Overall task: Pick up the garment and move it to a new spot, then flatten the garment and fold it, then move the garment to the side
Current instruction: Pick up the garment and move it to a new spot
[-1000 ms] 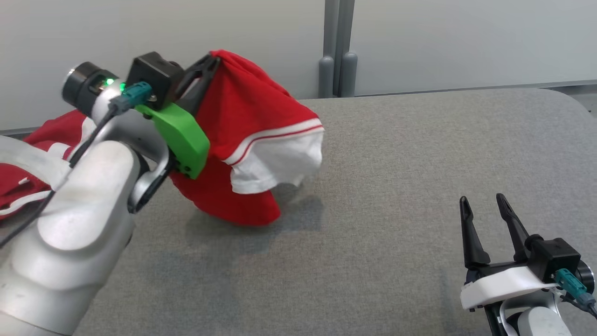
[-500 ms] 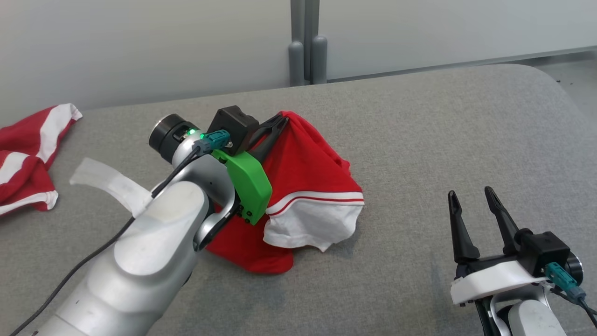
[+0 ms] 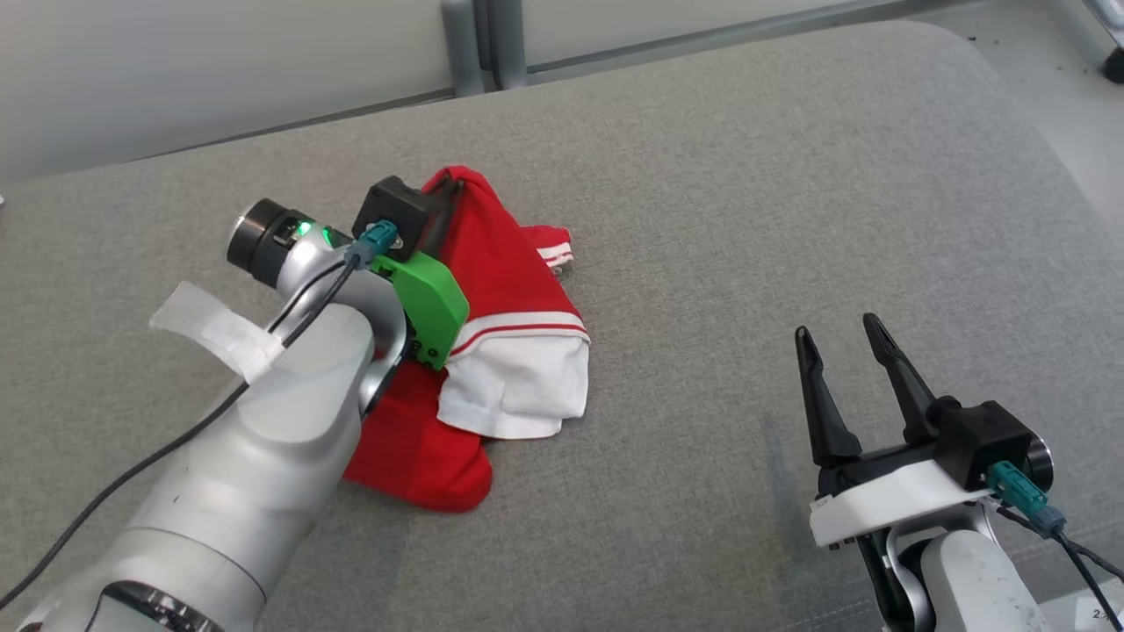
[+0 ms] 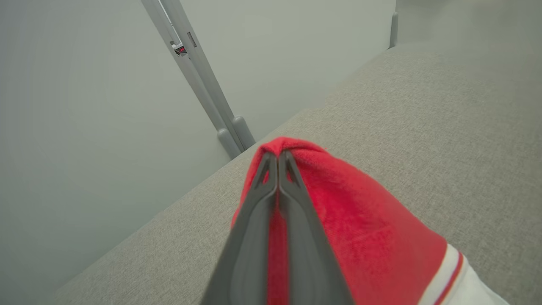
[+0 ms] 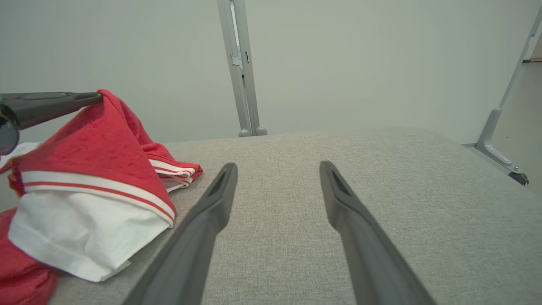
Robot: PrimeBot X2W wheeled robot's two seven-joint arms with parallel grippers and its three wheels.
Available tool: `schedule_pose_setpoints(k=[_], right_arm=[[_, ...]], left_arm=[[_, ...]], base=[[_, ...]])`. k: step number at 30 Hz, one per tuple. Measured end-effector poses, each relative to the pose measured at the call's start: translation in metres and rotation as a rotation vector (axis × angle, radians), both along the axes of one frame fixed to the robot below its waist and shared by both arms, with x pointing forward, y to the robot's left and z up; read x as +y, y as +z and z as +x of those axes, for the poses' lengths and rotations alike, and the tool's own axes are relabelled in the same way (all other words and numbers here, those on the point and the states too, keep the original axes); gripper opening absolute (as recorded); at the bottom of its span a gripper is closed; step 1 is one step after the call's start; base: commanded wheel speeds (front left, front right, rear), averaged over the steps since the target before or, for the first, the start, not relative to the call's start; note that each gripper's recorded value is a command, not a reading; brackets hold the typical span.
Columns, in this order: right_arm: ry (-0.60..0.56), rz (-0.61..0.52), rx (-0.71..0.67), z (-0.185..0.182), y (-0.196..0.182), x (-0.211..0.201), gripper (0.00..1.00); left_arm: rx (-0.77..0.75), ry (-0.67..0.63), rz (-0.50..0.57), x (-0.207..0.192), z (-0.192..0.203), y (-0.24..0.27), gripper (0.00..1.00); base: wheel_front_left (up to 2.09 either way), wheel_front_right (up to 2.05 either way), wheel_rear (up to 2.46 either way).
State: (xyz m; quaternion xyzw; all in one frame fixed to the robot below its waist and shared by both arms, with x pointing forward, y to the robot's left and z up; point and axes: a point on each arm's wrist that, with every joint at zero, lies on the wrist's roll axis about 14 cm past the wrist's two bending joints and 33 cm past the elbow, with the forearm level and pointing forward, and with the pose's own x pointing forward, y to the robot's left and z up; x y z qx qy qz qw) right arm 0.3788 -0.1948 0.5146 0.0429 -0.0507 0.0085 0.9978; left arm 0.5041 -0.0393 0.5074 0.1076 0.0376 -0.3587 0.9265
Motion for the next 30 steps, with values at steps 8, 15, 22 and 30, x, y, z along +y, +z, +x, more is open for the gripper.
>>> schedule_pose_setpoints(k=[8,15,22,30], right_arm=[[-0.021,0.0,0.048,-0.001,-0.015,-0.007,1.0],[0.003,0.006,0.052,0.003,-0.017,0.001,1.0],[0.036,0.017,0.03,0.001,-0.01,0.012,1.0],[0.066,0.031,0.012,-0.011,-0.005,0.023,1.0]], left_arm=[[0.046,0.093,0.021,0.009,0.031,-0.026,1.0],[0.07,0.129,-0.02,0.014,0.029,-0.025,1.0],[0.056,0.149,-0.104,0.025,0.01,-0.003,1.0],[0.075,0.203,-0.157,0.053,-0.033,-0.005,1.0]], base=[[0.0,0.0,0.0],[0.0,0.0,0.0],[0.0,0.0,0.0],[0.0,0.0,0.0]])
